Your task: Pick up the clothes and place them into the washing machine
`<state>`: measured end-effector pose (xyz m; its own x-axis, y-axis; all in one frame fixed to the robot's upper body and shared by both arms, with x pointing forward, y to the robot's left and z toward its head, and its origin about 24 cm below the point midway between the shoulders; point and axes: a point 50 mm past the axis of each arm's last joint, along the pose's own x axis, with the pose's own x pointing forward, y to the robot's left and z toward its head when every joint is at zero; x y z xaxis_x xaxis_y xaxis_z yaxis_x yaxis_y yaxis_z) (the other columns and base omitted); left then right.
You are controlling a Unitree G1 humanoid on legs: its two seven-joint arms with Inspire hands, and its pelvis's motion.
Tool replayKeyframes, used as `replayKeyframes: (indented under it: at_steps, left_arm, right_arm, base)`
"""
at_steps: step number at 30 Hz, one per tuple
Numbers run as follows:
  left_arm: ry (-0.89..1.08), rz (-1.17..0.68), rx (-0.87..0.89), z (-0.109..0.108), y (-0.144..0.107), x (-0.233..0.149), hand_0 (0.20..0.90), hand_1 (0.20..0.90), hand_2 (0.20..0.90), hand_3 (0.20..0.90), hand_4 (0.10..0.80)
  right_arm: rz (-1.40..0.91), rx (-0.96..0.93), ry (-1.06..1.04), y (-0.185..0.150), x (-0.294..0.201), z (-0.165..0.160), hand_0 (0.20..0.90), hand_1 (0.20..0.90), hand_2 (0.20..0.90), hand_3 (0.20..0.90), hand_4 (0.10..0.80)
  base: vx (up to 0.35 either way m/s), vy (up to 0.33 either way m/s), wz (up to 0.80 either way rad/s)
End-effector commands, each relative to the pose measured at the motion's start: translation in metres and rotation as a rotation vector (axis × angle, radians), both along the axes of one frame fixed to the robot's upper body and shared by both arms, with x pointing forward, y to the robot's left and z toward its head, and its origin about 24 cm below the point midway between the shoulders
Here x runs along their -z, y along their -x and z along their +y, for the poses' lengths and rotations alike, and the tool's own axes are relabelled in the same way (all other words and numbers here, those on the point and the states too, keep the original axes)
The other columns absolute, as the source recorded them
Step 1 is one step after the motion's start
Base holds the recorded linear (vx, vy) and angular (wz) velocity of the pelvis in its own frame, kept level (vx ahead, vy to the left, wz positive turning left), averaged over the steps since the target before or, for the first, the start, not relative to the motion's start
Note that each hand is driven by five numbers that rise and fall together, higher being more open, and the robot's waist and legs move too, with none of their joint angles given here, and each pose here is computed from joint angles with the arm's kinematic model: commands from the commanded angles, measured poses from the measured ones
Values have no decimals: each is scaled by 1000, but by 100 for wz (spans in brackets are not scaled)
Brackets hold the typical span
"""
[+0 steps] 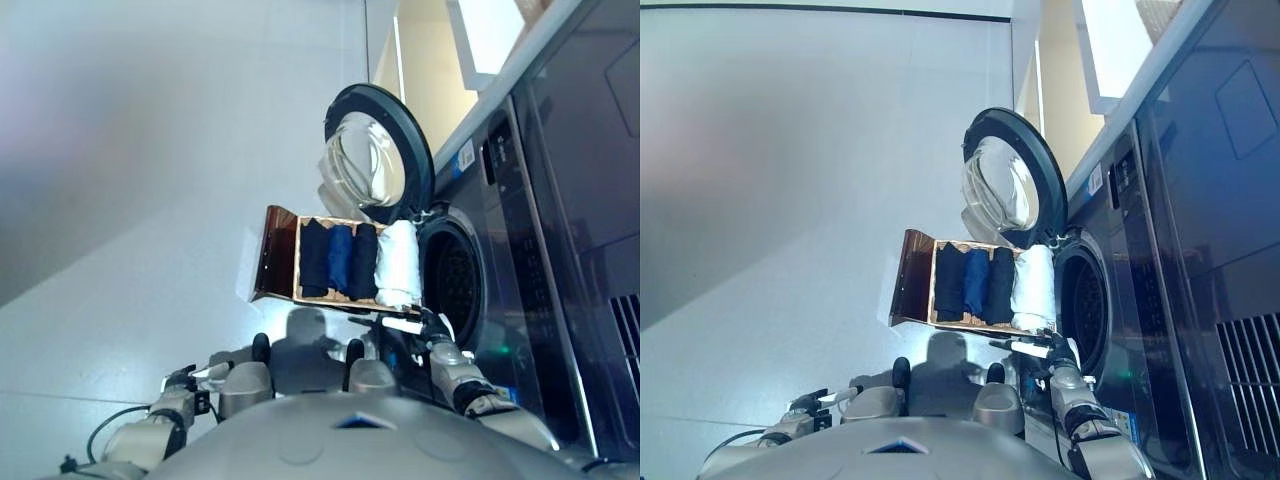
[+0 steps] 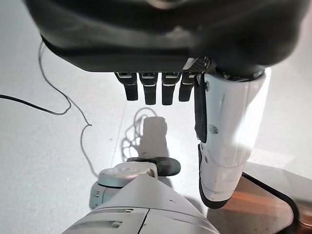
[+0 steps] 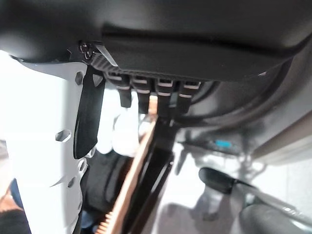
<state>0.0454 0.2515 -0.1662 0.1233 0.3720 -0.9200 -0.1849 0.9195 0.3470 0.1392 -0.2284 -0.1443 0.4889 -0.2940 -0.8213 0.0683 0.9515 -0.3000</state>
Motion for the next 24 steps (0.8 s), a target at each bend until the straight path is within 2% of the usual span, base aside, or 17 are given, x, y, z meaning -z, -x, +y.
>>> replayKeyframes:
  at_steps: [1, 7, 12, 17, 21, 24]
  left_arm:
    - [-37, -36, 22, 9, -18, -5, 900, 900, 900, 900, 800]
    - [-18, -50, 12, 7, -19, -4, 900, 900, 900, 900, 800]
    - [-13, -42, 16, 5, -18, -4, 900, 900, 900, 900, 800]
    - [1, -91, 27, 2, -31, -5, 900, 900, 900, 900, 800]
    - [9, -95, 26, 1, -33, -5, 900, 900, 900, 900, 800]
    - [16, -73, 9, -1, -24, -3, 900, 900, 900, 900, 800]
  right_arm:
    - [-156, -28, 46, -40, -22, -11, 900, 900, 900, 900, 800]
    - [-81, -17, 47, -22, -12, -12, 900, 900, 900, 900, 800]
    - [-94, 3, 59, -20, -14, -19, 900, 900, 900, 900, 800]
    - [-112, 29, 81, -17, -17, -29, 900, 900, 900, 900, 800]
    - [-114, 51, 102, -19, -19, -35, 900, 900, 900, 900, 800]
    - [-103, 42, 107, -17, -18, -35, 900, 900, 900, 900, 800]
  base:
    - [-65, -33, -17]
    - [38, -139, 3]
    - [25, -153, 21]
    - [-3, -215, 44]
    - [129, 1, 24]
    - [350, 178, -20]
